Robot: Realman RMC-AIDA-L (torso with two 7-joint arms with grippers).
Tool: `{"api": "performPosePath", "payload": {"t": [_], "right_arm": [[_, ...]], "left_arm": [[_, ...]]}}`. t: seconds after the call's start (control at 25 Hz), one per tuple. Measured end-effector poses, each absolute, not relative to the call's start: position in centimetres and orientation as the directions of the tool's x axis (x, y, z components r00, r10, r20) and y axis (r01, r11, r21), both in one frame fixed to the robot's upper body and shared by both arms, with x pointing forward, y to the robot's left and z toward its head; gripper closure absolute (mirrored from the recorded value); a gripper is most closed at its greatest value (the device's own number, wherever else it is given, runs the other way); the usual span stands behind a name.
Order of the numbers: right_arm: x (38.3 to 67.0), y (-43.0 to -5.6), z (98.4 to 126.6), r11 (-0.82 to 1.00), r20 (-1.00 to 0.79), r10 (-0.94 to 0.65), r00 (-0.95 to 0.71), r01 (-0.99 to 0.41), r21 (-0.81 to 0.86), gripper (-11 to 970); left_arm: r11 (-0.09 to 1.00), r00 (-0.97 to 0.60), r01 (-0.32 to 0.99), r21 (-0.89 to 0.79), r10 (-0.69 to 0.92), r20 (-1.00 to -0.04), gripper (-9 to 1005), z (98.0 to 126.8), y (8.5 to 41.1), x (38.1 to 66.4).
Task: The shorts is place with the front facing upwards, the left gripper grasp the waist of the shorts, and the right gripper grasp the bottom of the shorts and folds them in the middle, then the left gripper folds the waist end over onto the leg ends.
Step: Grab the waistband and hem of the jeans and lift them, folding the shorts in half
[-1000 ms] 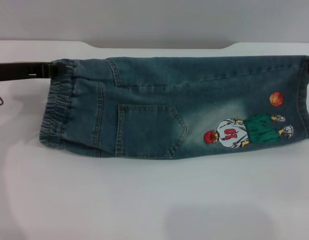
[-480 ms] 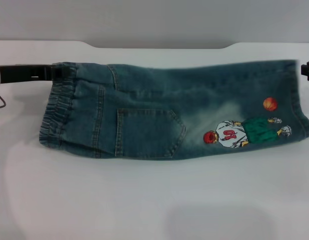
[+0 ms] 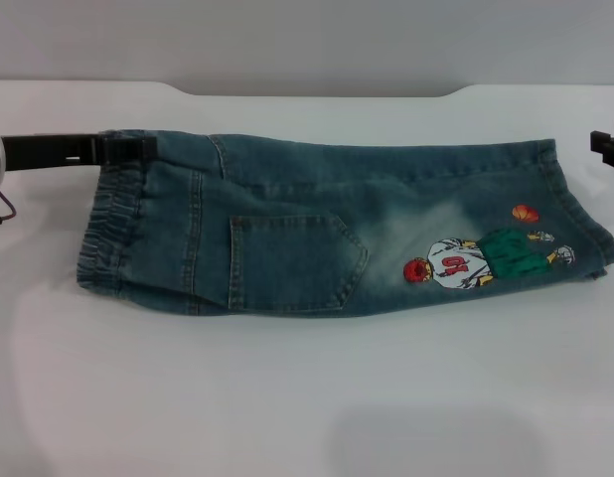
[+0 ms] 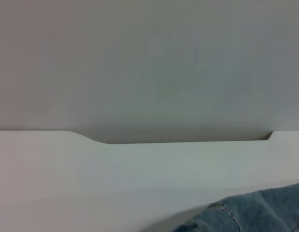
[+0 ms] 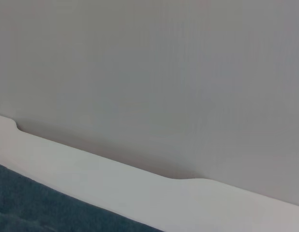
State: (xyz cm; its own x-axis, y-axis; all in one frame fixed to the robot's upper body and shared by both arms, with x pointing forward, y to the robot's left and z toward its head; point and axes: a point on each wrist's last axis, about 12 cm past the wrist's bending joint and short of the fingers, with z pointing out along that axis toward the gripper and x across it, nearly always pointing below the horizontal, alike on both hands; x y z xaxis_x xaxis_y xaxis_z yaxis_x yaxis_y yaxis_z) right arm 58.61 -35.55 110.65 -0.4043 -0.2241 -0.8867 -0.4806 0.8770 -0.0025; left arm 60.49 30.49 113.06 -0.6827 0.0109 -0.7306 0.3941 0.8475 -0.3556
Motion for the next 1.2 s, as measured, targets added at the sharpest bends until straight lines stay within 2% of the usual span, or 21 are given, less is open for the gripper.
{"api": "performPosePath", "payload": {"t": [0.08,0.52,0.68,0.84,1.2], "right_arm": [[58.5,-35.6,110.6,0.878,-0.886,-0.223,-0.406,-0.479,-0.001,610],[58.3,-35.6,110.5,0.878,-0.891,-0.208,-0.404,-0.478,0.011,610],[58.3,-35.5,110.7,0.875,-0.9,-0.194,-0.391,-0.484,0.021,610],[58.1,-35.5,110.8,0.872,-0.907,-0.181,-0.379,-0.488,0.03,610],[57.7,-35.6,110.8,0.869,-0.917,-0.158,-0.365,-0.492,0.046,610]], "left_arm": [[0.846,-0.685,0.397,-0.356,0.015,-0.729,469,113.0,30.4,60.5],[0.851,-0.71,0.46,-0.253,0.182,-0.68,203,114.0,29.7,60.9],[0.868,-0.718,0.462,-0.184,0.244,-0.652,181,114.8,29.8,61.4],[0.878,-0.74,0.473,-0.08,0.346,-0.576,175,115.3,29.6,62.1],[0.843,-0.745,0.536,-0.046,0.446,-0.497,176,115.0,28.1,62.2]]}}
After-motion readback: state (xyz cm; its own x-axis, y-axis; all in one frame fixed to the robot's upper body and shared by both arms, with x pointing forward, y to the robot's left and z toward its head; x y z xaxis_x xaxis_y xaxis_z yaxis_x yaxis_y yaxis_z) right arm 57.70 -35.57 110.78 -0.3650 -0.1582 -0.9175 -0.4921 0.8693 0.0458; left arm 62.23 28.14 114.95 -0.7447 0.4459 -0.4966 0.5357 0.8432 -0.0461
